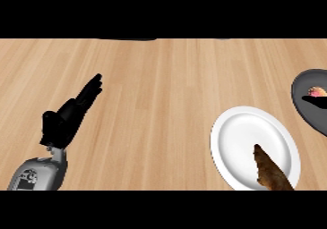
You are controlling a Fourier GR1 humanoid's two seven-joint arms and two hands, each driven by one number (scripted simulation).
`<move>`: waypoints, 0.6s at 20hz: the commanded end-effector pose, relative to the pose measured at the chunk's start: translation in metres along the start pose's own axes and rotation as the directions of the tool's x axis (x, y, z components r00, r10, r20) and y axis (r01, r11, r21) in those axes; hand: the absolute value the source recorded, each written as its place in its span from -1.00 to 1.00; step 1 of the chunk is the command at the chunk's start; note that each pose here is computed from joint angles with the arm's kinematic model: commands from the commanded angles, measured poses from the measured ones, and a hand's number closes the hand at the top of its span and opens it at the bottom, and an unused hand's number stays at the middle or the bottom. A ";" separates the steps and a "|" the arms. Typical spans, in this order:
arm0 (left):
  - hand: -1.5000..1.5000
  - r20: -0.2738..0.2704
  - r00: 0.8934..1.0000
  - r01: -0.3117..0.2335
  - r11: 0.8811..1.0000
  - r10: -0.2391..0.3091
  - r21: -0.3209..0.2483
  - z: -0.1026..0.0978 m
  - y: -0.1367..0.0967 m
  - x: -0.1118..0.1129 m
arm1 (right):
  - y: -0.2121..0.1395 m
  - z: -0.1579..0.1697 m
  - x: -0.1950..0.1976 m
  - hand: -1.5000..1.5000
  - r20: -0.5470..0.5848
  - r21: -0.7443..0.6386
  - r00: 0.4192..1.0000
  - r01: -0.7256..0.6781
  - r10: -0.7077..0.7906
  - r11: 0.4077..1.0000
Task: Pick the cupcake from the plate and place it in the pan
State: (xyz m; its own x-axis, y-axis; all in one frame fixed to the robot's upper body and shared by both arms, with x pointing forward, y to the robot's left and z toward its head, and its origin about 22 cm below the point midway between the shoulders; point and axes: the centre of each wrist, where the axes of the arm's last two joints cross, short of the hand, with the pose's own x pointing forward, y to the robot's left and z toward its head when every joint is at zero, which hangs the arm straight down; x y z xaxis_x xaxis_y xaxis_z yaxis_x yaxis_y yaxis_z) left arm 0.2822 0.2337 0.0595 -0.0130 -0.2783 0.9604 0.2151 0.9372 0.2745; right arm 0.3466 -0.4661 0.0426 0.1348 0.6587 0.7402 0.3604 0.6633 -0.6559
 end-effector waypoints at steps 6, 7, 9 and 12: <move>0.00 -0.011 1.000 -0.013 1.000 0.013 0.007 0.002 -0.002 0.002 | -0.046 0.010 -0.022 -1.00 0.050 -0.014 0.915 0.402 -0.401 0.916; 0.00 -0.002 1.000 0.004 1.000 -0.004 0.018 -0.002 -0.003 -0.001 | -0.051 0.015 -0.028 -1.00 0.036 0.008 0.909 0.415 -0.415 0.910; 0.00 -0.017 1.000 -0.002 1.000 0.002 0.009 0.008 0.001 -0.008 | -0.068 0.023 -0.039 -1.00 0.033 0.005 0.899 0.436 -0.436 0.900; 0.00 -0.021 1.000 -0.006 1.000 0.007 0.025 0.012 0.000 -0.012 | -0.072 0.039 -0.056 -1.00 0.055 0.054 0.885 0.459 -0.462 0.887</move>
State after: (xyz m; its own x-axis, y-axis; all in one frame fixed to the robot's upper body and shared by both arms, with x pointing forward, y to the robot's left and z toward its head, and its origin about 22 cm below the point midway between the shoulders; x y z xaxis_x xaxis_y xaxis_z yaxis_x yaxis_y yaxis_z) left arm 0.2776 0.2360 0.0535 0.0007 -0.2779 0.9606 0.2021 0.9408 0.2720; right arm 0.2971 -0.5239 0.0491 -0.0526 0.3429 0.9379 0.3687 0.8795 -0.3009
